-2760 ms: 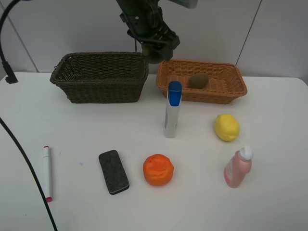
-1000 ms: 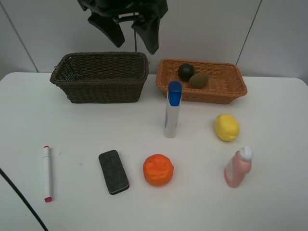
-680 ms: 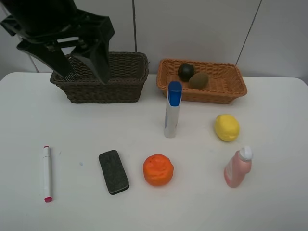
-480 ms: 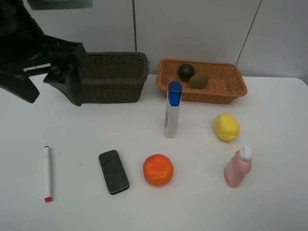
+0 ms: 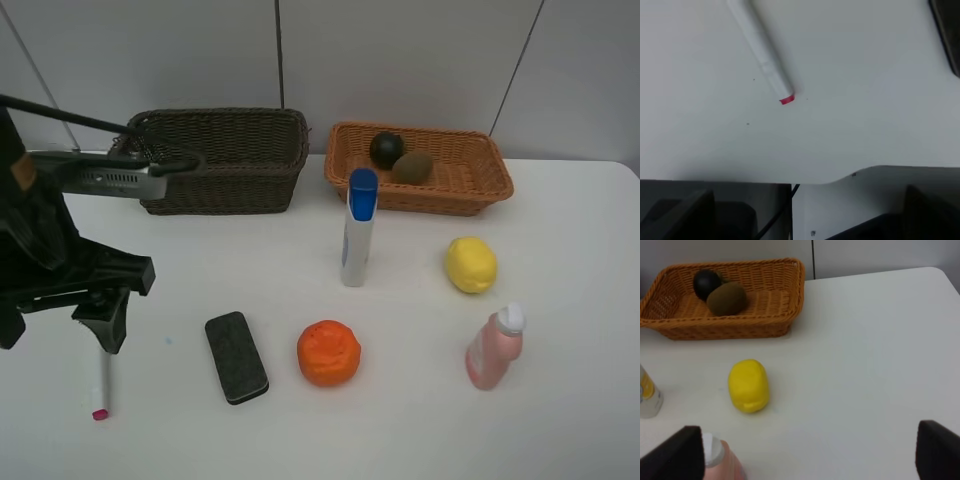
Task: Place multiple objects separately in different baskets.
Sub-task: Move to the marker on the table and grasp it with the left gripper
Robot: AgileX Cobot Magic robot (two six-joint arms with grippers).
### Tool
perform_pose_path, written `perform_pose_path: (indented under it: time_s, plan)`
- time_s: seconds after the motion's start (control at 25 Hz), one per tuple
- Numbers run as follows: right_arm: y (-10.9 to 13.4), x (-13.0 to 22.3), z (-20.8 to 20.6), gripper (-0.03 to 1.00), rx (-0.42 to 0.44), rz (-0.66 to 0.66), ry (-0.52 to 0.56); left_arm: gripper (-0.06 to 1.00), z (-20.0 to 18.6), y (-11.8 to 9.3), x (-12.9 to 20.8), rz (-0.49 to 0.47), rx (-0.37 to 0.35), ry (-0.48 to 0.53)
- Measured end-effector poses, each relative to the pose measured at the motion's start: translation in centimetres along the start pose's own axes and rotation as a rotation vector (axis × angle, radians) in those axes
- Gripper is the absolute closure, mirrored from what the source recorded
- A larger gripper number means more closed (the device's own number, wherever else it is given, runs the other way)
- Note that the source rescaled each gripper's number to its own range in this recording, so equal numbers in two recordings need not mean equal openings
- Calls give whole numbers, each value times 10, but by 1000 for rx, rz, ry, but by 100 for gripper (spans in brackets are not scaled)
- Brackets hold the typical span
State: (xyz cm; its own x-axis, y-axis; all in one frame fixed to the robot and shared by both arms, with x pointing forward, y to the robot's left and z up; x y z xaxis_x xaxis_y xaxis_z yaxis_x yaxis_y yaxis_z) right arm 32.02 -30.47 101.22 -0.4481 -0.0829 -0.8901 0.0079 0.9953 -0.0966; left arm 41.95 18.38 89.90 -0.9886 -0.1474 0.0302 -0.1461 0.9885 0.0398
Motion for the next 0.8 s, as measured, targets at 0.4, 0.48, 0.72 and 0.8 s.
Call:
perform_pose_path:
  time_s: [0.4,0.48,0.72,0.8]
  plan:
    - [0,0,0,-3,0,0,0,-3,50,18,-39,-24,-13,29]
    - [0,0,0,-3,0,0,0,-3,60,21,-42,-22,-24,49]
    - [0,0,0,-3,0,0,0,-3,86,28,-54,-17,-51,80]
    - [0,0,0,-3,0,0,0,-3,95,30,-58,-18,-51,85]
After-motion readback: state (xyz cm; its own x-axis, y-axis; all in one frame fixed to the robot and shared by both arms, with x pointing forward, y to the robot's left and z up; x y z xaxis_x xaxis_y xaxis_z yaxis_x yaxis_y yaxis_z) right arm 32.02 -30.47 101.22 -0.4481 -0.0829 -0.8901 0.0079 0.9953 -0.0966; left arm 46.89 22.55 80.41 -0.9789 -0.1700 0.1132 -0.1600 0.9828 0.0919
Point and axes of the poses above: a point on each arm's last joint axis where the gripper is mounted, z pointing out along that axis toward the gripper, y along the wrist's bending axis when the last joint is at zero, x = y × z, the point moved 10 cm from there along z, pointing out along that axis toward the gripper, and after that the axes turned 8 degrees about -z, right-handed, at the moved point
